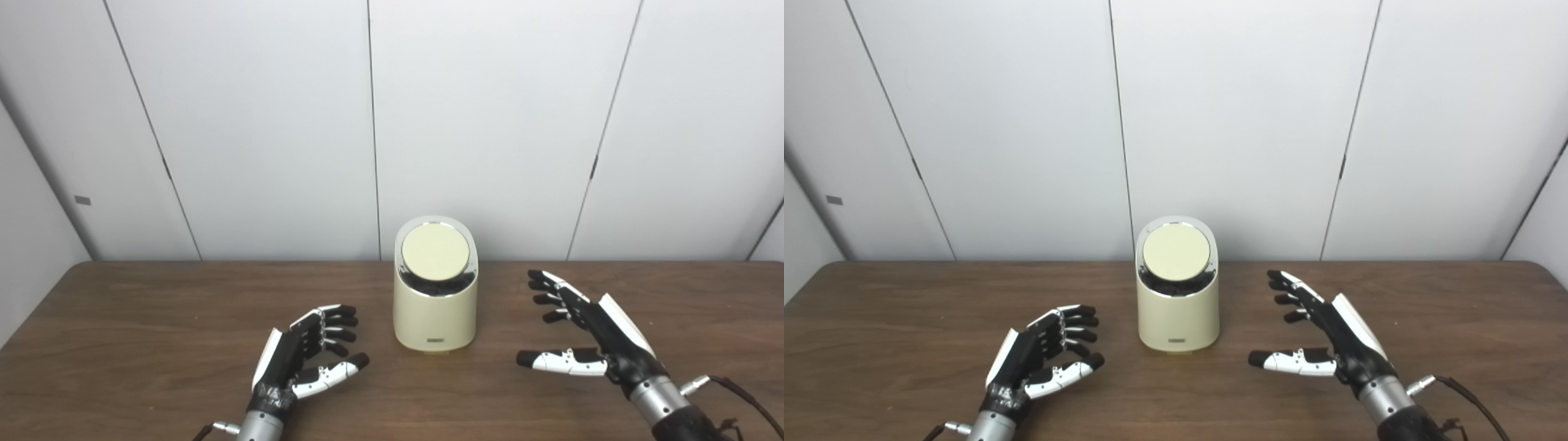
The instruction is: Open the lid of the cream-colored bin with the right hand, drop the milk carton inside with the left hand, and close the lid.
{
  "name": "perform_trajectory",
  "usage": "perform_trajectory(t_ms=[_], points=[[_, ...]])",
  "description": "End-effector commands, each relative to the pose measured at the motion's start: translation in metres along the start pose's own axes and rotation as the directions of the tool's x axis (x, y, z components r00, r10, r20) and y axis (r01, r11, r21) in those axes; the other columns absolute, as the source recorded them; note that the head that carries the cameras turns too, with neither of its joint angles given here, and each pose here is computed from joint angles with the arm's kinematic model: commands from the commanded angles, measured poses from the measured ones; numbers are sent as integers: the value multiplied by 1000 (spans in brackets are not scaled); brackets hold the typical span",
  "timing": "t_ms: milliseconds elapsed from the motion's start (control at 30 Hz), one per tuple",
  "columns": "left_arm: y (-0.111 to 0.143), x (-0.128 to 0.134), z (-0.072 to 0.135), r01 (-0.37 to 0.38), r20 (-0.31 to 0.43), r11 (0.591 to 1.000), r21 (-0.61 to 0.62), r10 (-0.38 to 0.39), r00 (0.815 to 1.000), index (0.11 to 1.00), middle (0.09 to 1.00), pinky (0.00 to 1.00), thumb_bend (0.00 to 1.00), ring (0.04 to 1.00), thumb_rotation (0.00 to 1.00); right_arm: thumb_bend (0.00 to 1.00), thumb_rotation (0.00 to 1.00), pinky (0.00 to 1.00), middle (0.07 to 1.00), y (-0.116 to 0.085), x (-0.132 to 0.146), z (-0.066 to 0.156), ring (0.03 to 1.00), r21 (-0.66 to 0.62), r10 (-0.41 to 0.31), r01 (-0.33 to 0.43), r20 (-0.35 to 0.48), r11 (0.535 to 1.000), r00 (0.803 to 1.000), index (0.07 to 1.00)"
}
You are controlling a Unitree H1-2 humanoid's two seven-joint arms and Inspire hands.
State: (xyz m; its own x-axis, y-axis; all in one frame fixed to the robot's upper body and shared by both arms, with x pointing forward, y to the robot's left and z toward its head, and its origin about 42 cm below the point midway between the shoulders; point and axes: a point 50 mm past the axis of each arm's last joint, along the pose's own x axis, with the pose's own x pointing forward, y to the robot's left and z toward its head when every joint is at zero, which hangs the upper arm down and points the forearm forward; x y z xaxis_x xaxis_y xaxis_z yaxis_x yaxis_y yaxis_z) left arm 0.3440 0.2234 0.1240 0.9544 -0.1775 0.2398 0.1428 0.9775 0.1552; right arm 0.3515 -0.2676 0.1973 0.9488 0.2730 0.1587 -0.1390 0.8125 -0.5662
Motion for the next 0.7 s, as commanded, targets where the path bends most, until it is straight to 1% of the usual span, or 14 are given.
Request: perform_trajectory(t_ms=[0, 133, 200, 300, 467, 667], points=[[8, -1, 2, -2, 36, 1000, 6, 2, 999, 746, 706, 538, 708, 637, 148, 722, 344, 664, 873, -8, 2, 7, 808, 24, -51, 49, 57, 998, 997, 910], [12, 0, 2, 16, 62, 1000, -4, -16, 998, 755, 708, 532, 697, 636, 118, 735, 386, 672, 870, -2, -6, 0, 810, 70, -76, 73, 51, 995, 996, 915], [15, 1, 3, 24, 71, 1000, -7, -23, 997, 763, 716, 533, 685, 639, 104, 737, 383, 654, 862, 1, -9, -2, 797, 71, -92, 87, 69, 994, 993, 909], [23, 2, 5, 24, 91, 1000, -12, -23, 996, 778, 729, 547, 687, 648, 89, 726, 336, 641, 863, 10, -16, -9, 801, 88, -114, 106, 92, 990, 989, 908], [31, 3, 11, 11, 117, 1000, -17, -9, 993, 791, 732, 542, 700, 650, 118, 725, 315, 645, 866, 21, -21, -12, 805, 136, -156, 144, 84, 980, 984, 910], [40, 5, 21, -1, 133, 1000, 2, 0, 991, 832, 749, 557, 703, 669, 182, 722, 342, 700, 884, 25, -25, -18, 833, 197, -191, 175, 66, 965, 979, 920]])
